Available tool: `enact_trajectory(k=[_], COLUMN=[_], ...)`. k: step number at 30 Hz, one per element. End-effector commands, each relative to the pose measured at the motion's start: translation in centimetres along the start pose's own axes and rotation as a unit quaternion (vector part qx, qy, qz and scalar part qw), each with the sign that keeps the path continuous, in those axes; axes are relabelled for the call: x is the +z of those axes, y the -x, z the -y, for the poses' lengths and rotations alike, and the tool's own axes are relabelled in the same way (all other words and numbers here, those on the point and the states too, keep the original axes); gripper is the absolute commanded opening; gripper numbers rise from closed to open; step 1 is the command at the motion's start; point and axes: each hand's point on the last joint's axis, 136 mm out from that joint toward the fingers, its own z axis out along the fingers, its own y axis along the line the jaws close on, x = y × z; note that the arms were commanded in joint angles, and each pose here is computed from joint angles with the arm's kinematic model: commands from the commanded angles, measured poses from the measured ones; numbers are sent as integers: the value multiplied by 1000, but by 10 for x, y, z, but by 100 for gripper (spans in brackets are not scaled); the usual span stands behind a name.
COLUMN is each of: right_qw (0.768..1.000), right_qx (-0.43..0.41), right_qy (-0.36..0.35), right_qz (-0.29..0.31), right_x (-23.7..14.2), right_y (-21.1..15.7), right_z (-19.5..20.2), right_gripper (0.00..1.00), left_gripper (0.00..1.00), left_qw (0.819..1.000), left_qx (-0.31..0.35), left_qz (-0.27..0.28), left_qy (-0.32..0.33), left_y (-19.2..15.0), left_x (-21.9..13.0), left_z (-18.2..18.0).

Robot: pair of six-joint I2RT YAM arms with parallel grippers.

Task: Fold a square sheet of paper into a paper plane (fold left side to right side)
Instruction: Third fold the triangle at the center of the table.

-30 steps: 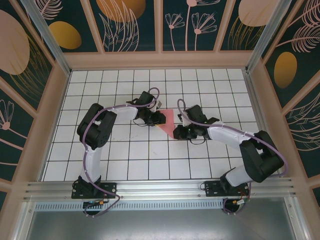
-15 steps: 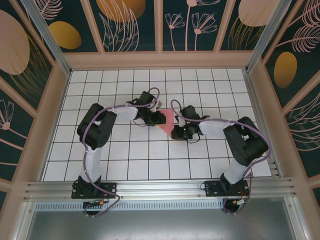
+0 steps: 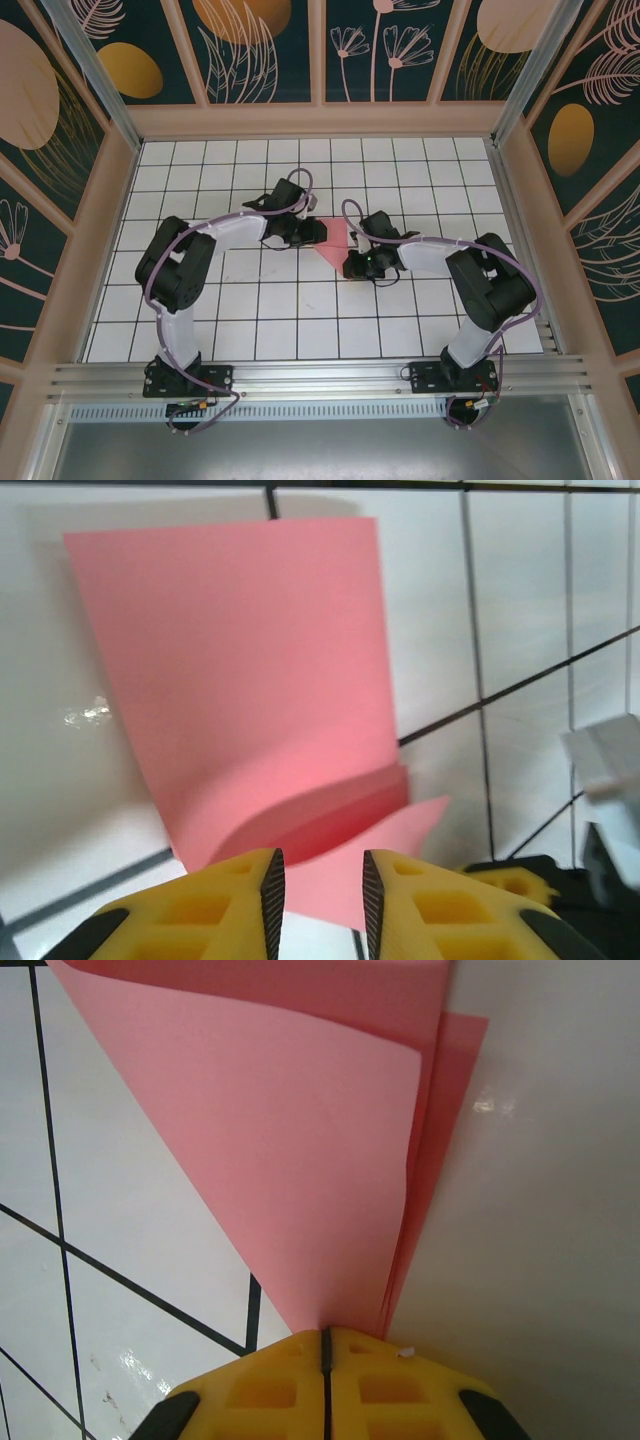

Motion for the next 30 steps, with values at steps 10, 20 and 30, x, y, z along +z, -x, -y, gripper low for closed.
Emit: enact_trajectory(k=[10,20,30], right_qw=[993,992,991], right_qx=[35,32,31], right_qy=[-106,-110,-122], right_qz=[-46,-46,-50], right_x=[12,12,12], right_y=[-35,-34,-37], right_z=[53,53,58], right_gripper=[9,9,8], left_gripper=[26,25,22], left_qw=[999,997,998], left_qx=[-10,-29,-38], left_qz=[-41,-61,-56], left_qy=[-27,-37,6], left_y=[-58,-71,-70], left_x=[21,43,59], left_z=[31,26,4])
